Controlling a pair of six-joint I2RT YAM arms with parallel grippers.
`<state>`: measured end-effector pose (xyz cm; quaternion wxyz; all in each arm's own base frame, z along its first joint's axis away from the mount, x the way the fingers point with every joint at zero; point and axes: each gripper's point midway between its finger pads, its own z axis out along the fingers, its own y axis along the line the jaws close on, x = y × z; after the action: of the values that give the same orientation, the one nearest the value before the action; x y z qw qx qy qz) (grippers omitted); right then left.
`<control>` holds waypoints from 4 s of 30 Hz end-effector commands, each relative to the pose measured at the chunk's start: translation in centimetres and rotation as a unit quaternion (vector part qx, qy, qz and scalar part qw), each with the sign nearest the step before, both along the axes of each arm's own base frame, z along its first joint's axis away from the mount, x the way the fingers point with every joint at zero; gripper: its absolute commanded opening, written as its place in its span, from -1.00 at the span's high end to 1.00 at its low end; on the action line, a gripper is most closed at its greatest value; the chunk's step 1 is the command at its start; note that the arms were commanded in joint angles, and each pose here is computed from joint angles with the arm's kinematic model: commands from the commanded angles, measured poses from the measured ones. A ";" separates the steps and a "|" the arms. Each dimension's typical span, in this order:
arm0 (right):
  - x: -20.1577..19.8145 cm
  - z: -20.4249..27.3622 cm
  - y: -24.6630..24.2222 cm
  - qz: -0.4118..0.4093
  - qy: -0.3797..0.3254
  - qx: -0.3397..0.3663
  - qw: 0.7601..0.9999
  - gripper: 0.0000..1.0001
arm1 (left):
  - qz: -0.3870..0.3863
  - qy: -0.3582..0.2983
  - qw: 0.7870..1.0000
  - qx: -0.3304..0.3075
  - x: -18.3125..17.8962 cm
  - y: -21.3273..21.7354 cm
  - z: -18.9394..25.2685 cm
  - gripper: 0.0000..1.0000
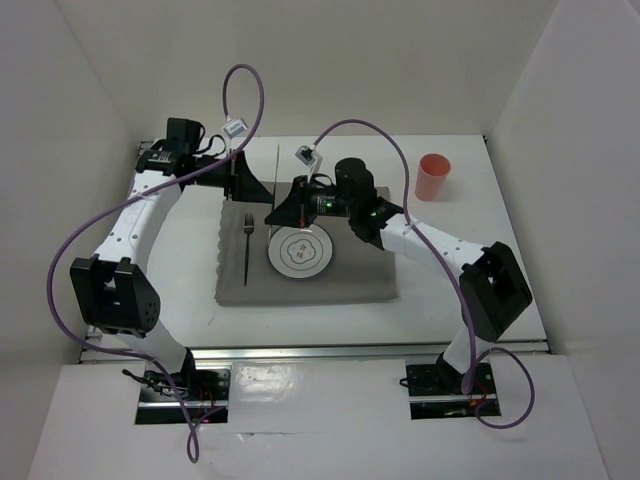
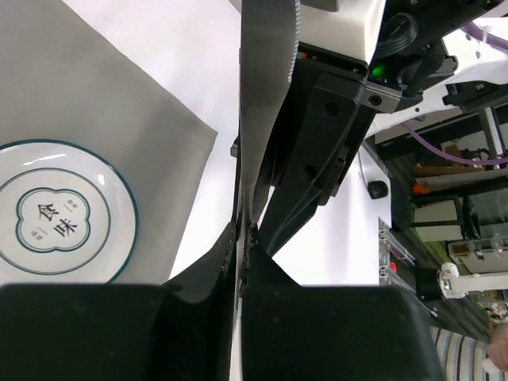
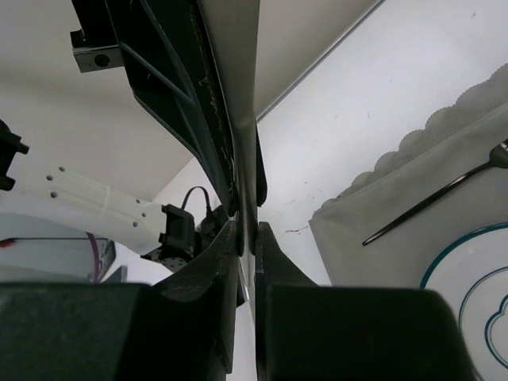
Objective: Set the dinner table for one person
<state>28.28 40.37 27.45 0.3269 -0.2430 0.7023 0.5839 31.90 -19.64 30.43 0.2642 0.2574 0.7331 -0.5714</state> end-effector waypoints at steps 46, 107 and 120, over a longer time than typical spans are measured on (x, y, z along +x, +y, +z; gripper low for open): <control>2.9 -26.4 -21.1 -0.244 0.310 -0.534 0.748 0.70 | 0.275 0.017 0.920 0.279 6.1 11.8 -9.2 -0.32; 26.4 -9.9 -46.6 -0.540 0.192 -0.371 0.731 1.00 | 0.284 0.023 0.911 0.297 6.0 12.7 -10.4 -0.32; 23.5 -5.9 -27.3 -0.436 0.089 -0.425 0.788 1.00 | 0.281 0.032 0.911 0.299 5.9 12.7 -11.1 -0.32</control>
<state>52.37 15.28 16.84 0.3091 0.0014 0.9490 0.0620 37.47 -7.08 18.87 0.2868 0.0777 0.9249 -0.2374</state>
